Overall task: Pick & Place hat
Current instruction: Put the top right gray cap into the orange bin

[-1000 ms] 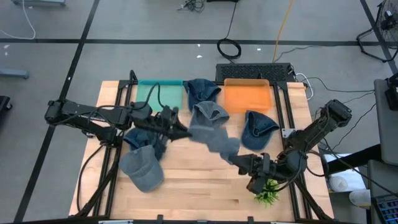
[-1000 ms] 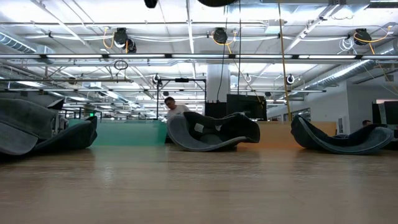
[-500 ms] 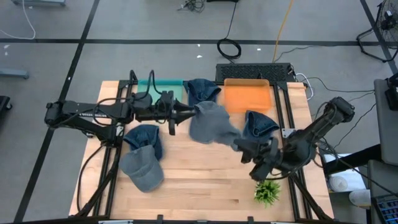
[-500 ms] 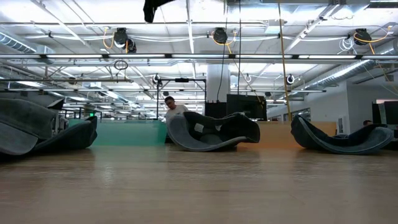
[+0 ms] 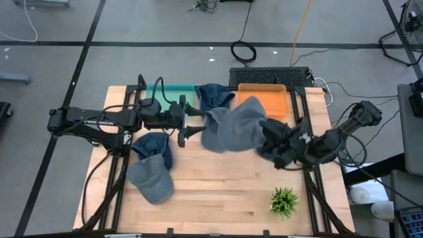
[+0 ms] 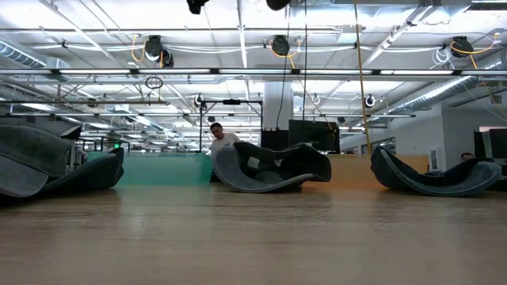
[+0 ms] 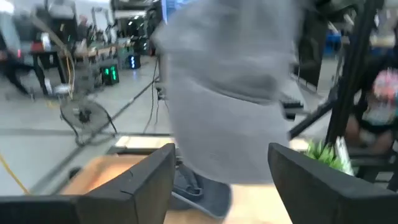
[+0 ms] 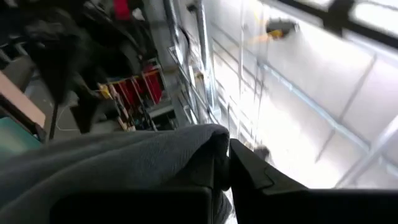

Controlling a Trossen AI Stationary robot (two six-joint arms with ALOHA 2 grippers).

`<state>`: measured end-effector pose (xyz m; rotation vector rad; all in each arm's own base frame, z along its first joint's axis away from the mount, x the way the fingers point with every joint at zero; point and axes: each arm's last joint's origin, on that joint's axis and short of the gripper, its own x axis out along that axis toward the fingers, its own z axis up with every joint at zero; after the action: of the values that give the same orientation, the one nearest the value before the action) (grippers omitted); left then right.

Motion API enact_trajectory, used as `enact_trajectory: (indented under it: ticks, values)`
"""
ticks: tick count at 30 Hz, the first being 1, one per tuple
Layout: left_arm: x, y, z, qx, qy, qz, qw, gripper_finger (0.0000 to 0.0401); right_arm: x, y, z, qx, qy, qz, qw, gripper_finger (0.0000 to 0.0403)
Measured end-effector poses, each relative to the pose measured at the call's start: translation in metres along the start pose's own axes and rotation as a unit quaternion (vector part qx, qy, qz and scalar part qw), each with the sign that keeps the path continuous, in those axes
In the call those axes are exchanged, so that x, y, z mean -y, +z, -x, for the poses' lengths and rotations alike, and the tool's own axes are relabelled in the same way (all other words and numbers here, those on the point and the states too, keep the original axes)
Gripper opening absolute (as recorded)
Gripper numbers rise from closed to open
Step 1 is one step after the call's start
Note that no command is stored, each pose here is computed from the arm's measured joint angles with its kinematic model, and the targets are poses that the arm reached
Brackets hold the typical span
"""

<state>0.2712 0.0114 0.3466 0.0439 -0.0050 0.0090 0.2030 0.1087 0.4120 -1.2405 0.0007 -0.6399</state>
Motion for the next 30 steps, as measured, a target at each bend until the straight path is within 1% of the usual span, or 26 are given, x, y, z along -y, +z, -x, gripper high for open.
enact_trajectory:
  ticks: [2, 4, 6, 9, 12, 16, 20, 22, 27, 30]
  values:
    - [0.004, 0.000, 0.000, 0.001, -0.007, -0.049, 0.999, 0.0271, 0.000, -0.005, -0.006, -0.015, -0.007, -0.006, 1.000, 0.0011]
    - [0.009, 0.000, 0.000, 0.001, -0.008, -0.105, 0.994, 0.0274, 0.000, -0.011, -0.012, -0.030, -0.012, 0.001, 0.999, 0.0011]
    - [0.014, 0.000, 0.000, -0.001, -0.004, -0.163, 0.987, 0.0275, -0.001, -0.015, -0.018, -0.036, -0.018, 0.009, 0.999, 0.0011]
    - [0.020, 0.001, 0.000, -0.003, 0.009, -0.232, 0.973, 0.0274, -0.002, -0.020, -0.025, -0.027, -0.023, 0.026, 0.999, 0.0011]
    - [0.026, 0.002, 0.000, -0.005, 0.027, -0.303, 0.953, 0.0276, -0.002, -0.024, -0.030, -0.017, -0.031, 0.023, 0.999, 0.0011]
    - [0.030, 0.002, 0.001, -0.029, 0.065, -0.396, 0.915, 0.0277, -0.002, -0.029, -0.035, -0.021, -0.037, -0.004, 0.999, 0.0011]
    - [0.032, -0.004, -0.003, -0.072, 0.108, -0.453, 0.882, 0.0274, -0.004, -0.033, -0.039, -0.029, -0.034, -0.030, 0.999, 0.0011]
    - [0.032, -0.008, -0.006, -0.087, 0.119, -0.470, 0.870, 0.0276, -0.005, -0.034, -0.040, -0.032, -0.031, -0.040, 0.998, 0.0011]
    - [0.033, -0.024, -0.020, -0.125, 0.113, -0.509, 0.844, 0.0282, -0.006, -0.037, -0.043, -0.039, -0.032, -0.061, 0.997, 0.0011]
    - [0.035, -0.033, -0.028, -0.140, 0.104, -0.538, 0.825, 0.0280, -0.006, -0.037, -0.043, -0.040, -0.032, -0.058, 0.997, 0.0011]
